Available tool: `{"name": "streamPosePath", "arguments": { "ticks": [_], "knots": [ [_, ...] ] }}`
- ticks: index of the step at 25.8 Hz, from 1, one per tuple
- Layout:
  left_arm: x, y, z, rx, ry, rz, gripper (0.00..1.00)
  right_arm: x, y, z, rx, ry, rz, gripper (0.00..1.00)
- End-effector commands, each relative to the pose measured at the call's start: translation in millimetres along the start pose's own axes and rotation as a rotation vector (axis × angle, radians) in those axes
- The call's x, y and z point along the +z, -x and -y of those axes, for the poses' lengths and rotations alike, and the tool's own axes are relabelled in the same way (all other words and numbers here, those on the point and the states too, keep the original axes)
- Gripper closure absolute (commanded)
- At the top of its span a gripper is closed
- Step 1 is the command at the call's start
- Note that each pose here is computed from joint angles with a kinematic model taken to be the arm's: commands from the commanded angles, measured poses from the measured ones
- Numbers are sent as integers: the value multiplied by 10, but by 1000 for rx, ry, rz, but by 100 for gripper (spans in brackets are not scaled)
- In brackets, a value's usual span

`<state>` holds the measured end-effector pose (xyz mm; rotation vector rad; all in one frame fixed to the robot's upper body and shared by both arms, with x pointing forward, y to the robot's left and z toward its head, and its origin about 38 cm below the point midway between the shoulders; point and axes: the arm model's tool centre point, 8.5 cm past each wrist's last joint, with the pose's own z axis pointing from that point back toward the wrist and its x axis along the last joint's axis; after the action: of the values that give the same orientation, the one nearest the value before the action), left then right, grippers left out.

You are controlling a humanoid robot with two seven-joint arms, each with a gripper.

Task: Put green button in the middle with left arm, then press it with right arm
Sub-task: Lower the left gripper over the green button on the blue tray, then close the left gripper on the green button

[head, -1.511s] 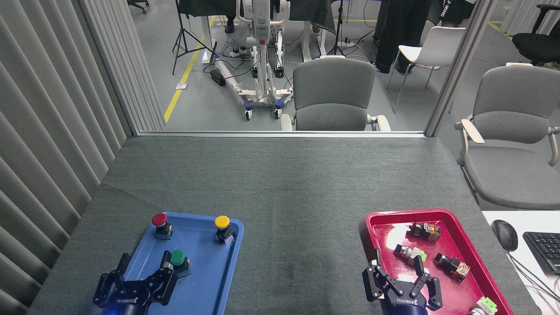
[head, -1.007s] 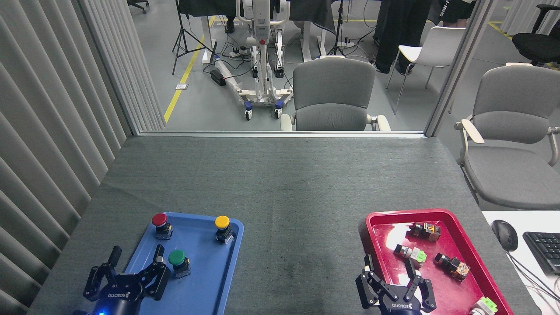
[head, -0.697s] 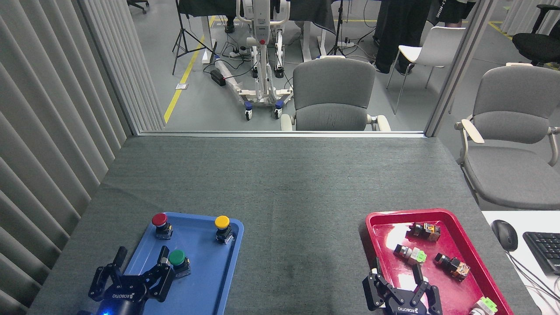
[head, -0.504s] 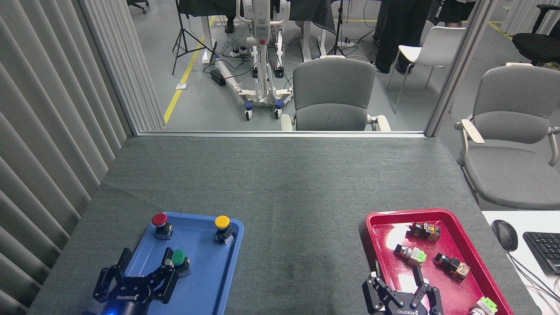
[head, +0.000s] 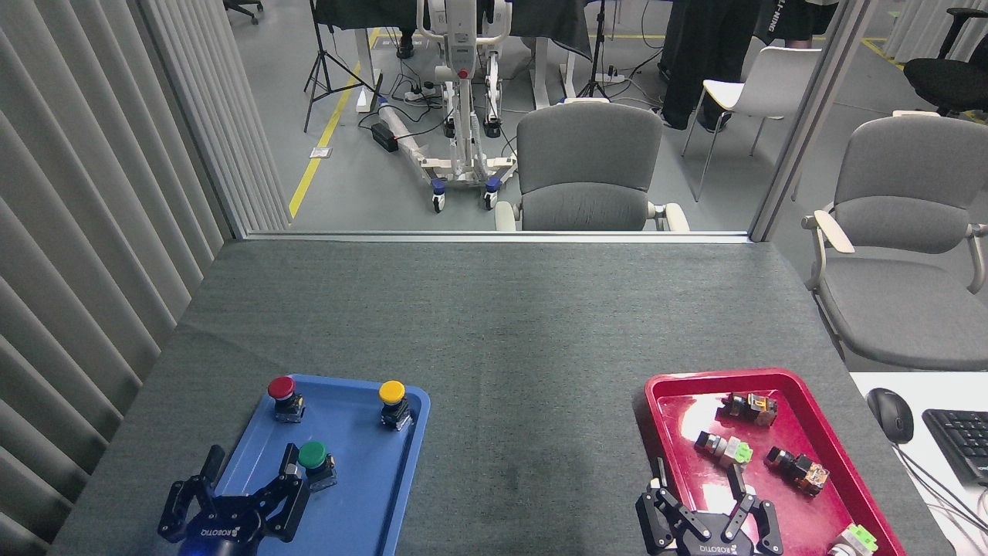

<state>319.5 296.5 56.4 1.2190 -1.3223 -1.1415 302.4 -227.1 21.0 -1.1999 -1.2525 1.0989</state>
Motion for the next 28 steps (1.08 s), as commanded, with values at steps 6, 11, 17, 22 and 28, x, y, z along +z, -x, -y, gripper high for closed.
{"name": "streamPosePath", "arguments": {
  "ticks": [6,11,17,22,28],
  "knots": [
    [-3,8,72,-23,28,23,1,-33,32,50,10,23,-2,0],
    [-25,-14,41,-27,16,97,0,-55,11,67,8,30,-3,0],
    [-35,-82,28,-14,9,129,1,-112,30,119,6,50,-4,0],
    [-72,-102,60,-27,22,144,1,-139,3,137,0,56,1,0],
    [57,-275,669,-12,180,188,1,-90,10,104,2,46,5,0]
  ]
}}
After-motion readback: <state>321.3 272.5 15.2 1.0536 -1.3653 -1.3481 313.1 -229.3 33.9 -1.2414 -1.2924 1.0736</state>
